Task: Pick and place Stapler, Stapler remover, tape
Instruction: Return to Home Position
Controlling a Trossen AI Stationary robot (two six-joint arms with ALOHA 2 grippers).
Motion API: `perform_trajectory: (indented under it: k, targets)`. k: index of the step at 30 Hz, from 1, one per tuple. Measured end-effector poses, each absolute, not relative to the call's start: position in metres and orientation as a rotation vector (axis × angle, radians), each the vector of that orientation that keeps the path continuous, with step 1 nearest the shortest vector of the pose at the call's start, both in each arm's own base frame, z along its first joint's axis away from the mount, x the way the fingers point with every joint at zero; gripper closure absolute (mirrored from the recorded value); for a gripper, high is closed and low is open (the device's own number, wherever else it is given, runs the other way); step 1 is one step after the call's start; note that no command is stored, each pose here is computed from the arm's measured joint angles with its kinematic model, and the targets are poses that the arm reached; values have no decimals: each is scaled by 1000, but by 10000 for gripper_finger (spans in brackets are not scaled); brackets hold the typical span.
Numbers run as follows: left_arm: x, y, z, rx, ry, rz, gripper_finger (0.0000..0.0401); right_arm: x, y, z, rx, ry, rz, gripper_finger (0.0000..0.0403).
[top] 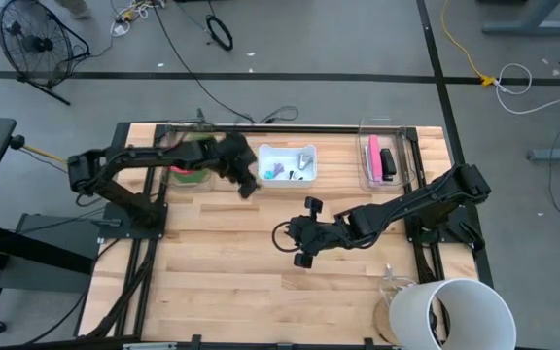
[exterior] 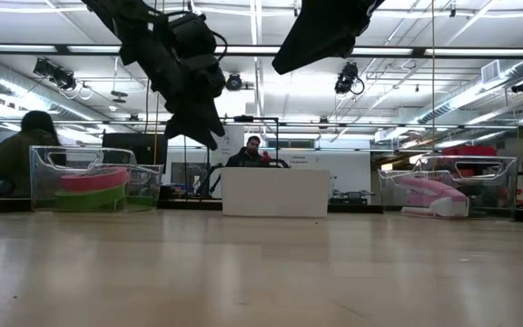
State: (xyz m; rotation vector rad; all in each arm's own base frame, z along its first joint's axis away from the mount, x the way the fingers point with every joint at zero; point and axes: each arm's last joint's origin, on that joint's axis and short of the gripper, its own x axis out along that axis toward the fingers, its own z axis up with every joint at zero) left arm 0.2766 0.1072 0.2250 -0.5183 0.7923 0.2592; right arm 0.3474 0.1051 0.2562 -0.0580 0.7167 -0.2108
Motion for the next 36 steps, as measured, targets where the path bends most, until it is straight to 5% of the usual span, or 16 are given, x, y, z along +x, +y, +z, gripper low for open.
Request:
perform_trajectory:
  k: [7,19,36]
  targets:
    - [293,33,217,-366,881,70,209,343,103,239,-63,725,-216,339]
    - [296,-74,212,53,497,-144,209,338,73,185,35,430,-69,339]
    - [255,-47,161,146,212,-63,208,308,55,161,49,214,48,339]
